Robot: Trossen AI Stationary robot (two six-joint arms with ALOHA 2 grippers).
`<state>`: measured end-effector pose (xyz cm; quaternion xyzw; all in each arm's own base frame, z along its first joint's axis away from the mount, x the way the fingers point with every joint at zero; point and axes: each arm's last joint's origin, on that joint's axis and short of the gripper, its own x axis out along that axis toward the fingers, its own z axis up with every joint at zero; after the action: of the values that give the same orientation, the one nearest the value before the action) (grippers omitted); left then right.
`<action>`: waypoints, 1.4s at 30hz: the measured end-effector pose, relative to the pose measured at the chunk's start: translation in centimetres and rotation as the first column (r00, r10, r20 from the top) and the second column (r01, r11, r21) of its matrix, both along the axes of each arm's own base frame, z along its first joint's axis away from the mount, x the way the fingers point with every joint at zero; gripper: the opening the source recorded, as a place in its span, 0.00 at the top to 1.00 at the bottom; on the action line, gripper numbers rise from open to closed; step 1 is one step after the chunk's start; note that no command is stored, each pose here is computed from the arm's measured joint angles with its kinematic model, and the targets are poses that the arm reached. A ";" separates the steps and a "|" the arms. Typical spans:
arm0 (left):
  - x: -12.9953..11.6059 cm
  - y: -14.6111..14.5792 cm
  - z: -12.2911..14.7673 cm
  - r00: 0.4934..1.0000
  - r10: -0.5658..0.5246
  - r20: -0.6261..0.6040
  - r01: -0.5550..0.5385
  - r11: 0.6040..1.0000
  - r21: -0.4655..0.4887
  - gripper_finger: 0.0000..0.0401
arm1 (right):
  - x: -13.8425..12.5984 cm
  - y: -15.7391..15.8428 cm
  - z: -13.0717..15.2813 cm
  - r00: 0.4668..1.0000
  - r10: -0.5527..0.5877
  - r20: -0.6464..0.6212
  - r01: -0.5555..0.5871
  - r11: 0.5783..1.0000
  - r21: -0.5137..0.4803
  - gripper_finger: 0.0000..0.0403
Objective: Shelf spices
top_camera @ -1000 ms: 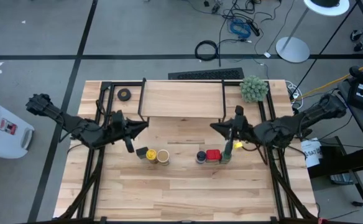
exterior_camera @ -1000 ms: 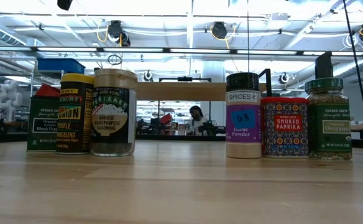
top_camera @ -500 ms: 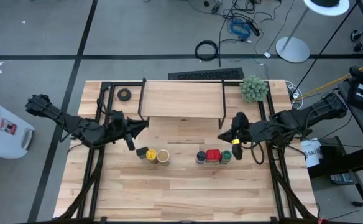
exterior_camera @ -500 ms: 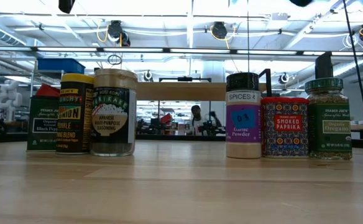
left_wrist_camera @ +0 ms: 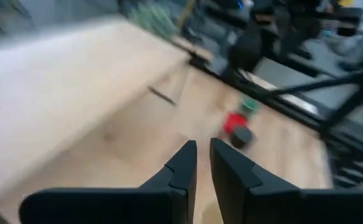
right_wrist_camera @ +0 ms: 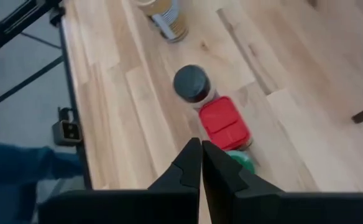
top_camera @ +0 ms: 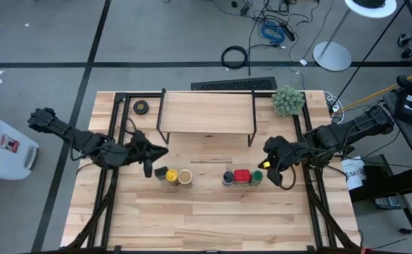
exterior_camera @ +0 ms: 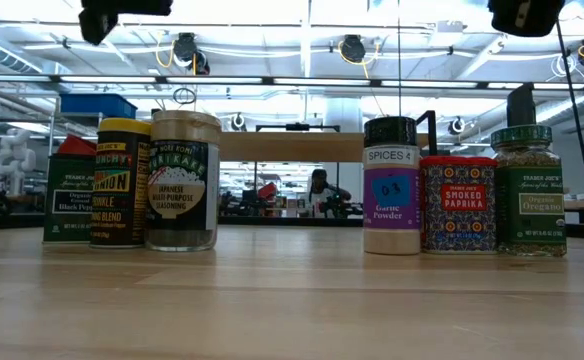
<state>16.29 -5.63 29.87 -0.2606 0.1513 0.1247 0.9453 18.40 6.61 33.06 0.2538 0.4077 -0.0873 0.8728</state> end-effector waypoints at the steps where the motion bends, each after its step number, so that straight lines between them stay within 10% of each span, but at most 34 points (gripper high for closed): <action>1: 0.0 0.0 -0.1 1.000 -0.026 -0.010 0.025 0.998 -0.066 0.85 | 0.0 0.0 0.0 1.000 -0.008 0.002 0.008 1.000 -0.010 1.00; 5: 0.1 -0.5 0.2 0.994 -0.100 -0.051 0.093 0.987 -0.129 0.79 | 0.1 0.0 0.0 1.000 -0.023 0.007 0.023 1.000 -0.009 1.00; 12: -0.5 -0.3 0.2 0.956 -0.126 -0.266 0.183 0.963 0.198 0.69 | 0.2 0.0 0.0 0.994 -0.111 0.003 0.111 0.991 0.074 0.98; 17: -0.9 0.0 -0.1 0.969 0.052 -0.241 -0.054 0.999 -0.001 0.67 | 0.2 0.0 0.0 0.991 -0.135 0.001 0.134 0.987 0.093 0.97; 26: -1.0 -0.6 -0.5 0.941 -0.120 -0.316 0.083 0.988 -0.128 0.60 | 0.8 0.2 -0.3 0.992 -0.125 -0.003 0.125 0.990 0.070 0.97; 35: -0.6 -0.8 -2.2 0.867 -0.129 -0.482 0.133 0.991 -0.027 0.22 | 1.1 0.3 -0.2 0.992 -0.124 0.026 0.121 0.989 0.085 0.97; 42: 1.0 -1.6 -4.0 0.794 -0.137 -0.593 0.198 0.979 0.038 0.13 | 1.4 0.4 -0.3 0.992 -0.122 0.026 0.120 0.989 0.084 0.97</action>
<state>17.24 -7.20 25.86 -0.1481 0.4518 0.1221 0.8712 19.79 7.05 32.77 0.3149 0.3810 -0.1193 0.8611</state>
